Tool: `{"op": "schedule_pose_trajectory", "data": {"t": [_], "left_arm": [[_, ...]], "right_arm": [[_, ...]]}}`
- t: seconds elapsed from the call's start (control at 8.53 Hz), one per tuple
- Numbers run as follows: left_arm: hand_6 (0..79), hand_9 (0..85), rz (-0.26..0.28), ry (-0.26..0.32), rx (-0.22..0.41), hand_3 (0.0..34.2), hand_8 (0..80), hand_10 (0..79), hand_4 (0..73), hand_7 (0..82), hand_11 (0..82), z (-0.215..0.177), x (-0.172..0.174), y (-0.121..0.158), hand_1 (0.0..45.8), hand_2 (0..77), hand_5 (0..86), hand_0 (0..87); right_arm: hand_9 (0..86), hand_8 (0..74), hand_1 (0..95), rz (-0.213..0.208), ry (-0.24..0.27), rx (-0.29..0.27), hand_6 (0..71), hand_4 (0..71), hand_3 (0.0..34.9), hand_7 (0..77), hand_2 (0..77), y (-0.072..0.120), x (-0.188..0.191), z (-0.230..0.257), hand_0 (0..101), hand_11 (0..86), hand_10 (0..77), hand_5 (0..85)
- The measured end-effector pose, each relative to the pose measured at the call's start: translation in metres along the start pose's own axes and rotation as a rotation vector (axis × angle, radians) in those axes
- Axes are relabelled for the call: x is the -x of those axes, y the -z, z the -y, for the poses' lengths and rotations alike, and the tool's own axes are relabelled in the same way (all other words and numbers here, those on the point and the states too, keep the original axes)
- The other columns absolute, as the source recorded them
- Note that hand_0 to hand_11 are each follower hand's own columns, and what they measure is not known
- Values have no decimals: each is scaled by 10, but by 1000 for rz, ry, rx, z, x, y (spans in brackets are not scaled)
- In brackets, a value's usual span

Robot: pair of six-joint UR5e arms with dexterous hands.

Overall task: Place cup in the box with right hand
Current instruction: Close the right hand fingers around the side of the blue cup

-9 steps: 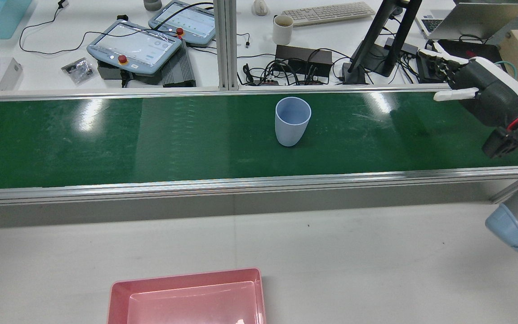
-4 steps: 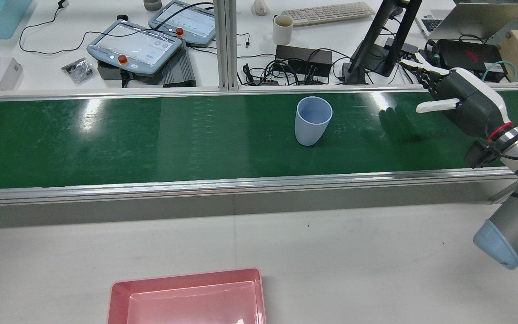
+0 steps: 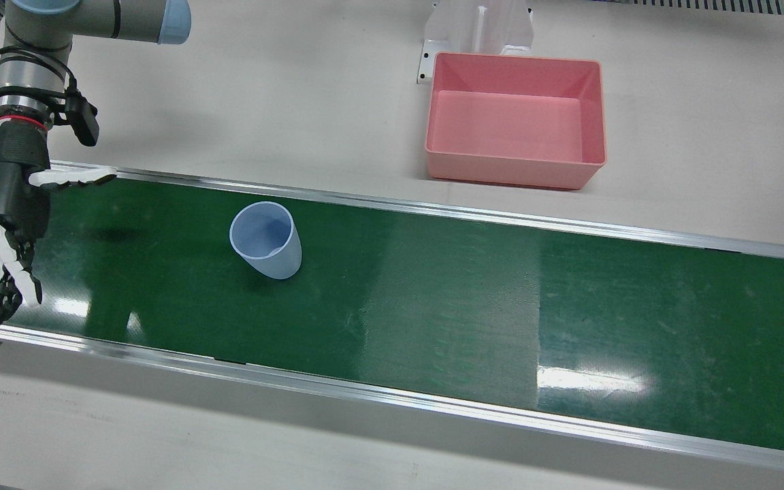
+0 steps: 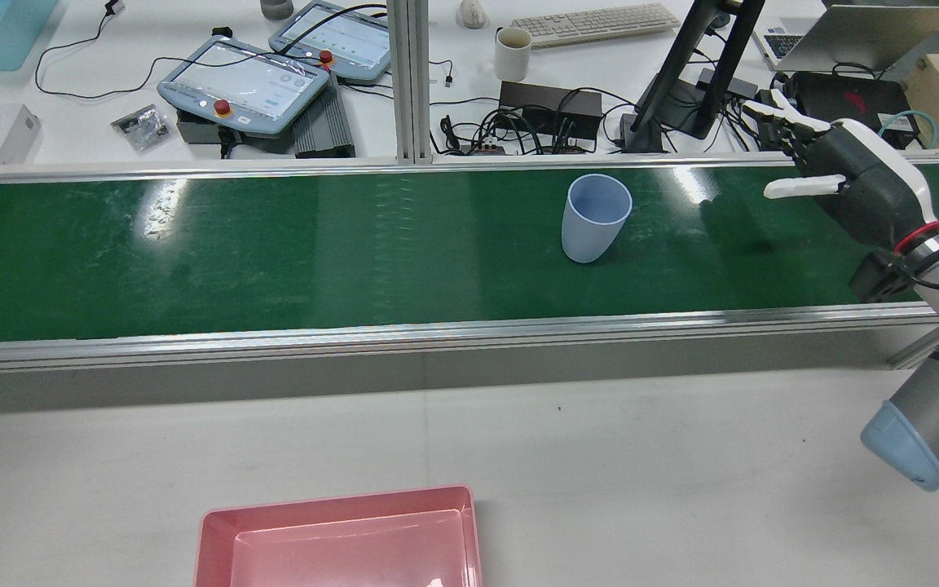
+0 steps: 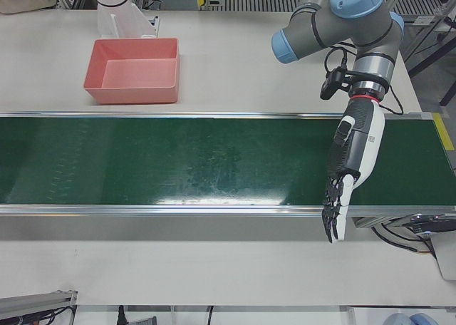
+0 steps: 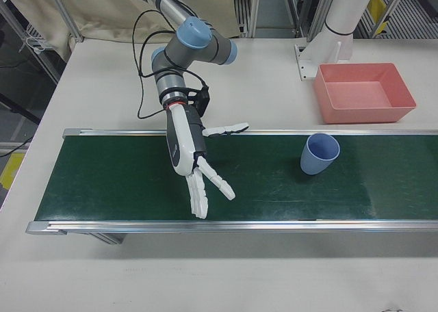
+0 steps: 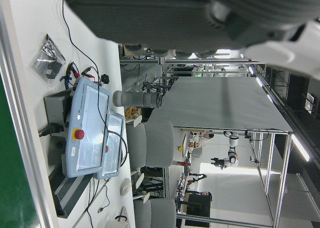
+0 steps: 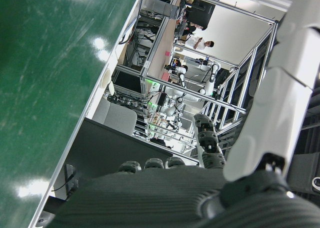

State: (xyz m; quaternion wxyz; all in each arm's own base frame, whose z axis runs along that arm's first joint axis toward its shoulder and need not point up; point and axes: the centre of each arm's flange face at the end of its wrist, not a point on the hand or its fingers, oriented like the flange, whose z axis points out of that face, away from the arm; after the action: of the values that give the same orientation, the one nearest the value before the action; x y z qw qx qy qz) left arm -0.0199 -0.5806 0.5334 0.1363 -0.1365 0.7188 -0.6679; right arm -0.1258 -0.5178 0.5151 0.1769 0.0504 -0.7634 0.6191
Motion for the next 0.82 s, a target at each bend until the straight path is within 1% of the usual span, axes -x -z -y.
{"op": "schedule_pose_trajectory", "data": {"t": [0.12,0.23,0.47,0.82], "left_arm": [[0,0,0,0,0,0,0,0,0,0,0,0,0,0,5,5,0,0],[0,0,0,0,0,0,0,0,0,0,0,0,0,0,5,5,0,0],[0,0,0,0,-1,0,0,0,0,0,0,0,0,0,5,5,0,0],[0,0,0,0,0,0,0,0,0,0,0,0,0,0,5,5,0,0]], "right_arm": [[5,5,147,2,1,-4,5,5,0,16,16,1,-1,1,487,11,5,33],[5,5,158,-2,2,-5,5,5,0,16,71,1,-3,0,486,11,5,33],[11,0,158,-19,0,1,5,5,0,16,71,1,-20,-6,486,11,5,33],[5,5,158,-37,-18,16,5,5,0,16,71,1,-50,-22,487,11,5,33]]}}
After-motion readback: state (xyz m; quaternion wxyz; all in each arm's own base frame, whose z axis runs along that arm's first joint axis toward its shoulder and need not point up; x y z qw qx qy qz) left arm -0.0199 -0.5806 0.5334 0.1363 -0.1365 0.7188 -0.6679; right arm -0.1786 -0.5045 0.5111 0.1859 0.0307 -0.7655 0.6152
